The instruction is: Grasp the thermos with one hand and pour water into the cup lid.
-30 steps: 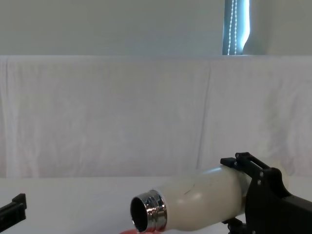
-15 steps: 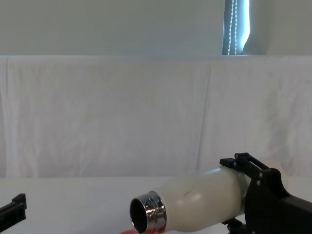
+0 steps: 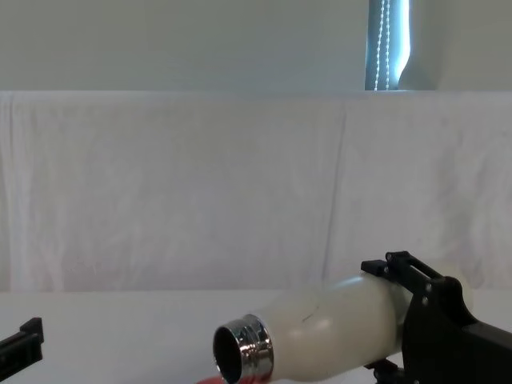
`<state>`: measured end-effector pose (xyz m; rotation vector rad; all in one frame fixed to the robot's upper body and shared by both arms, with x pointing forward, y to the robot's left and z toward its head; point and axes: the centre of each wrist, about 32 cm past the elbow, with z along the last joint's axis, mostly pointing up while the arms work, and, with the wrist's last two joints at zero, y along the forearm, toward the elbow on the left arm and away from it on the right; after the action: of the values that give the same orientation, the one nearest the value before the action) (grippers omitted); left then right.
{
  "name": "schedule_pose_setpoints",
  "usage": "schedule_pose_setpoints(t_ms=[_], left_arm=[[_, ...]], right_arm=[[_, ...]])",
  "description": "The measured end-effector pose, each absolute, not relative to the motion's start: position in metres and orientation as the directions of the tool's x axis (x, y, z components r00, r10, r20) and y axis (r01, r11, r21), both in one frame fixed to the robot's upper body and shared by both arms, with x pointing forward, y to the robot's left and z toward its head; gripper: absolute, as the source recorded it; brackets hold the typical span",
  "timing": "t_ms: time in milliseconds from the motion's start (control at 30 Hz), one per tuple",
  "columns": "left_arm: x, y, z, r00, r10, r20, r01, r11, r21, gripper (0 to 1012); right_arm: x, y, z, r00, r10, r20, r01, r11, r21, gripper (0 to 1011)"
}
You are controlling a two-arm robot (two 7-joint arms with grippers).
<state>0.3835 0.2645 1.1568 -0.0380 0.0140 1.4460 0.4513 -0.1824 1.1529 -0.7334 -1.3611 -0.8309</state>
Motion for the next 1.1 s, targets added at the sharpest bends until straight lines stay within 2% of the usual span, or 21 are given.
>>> schedule_pose_setpoints(t_ms=[1100], left_arm=[[0.3835, 0.2645, 1.1568, 0.124, 0.992, -0.033, -0.992, 0.124, -0.018, 1001]], right_arm=[[0.4516, -0.1819, 1.1538, 0.018, -0.082, 0.996, 0.849, 0.528, 0.028, 962]])
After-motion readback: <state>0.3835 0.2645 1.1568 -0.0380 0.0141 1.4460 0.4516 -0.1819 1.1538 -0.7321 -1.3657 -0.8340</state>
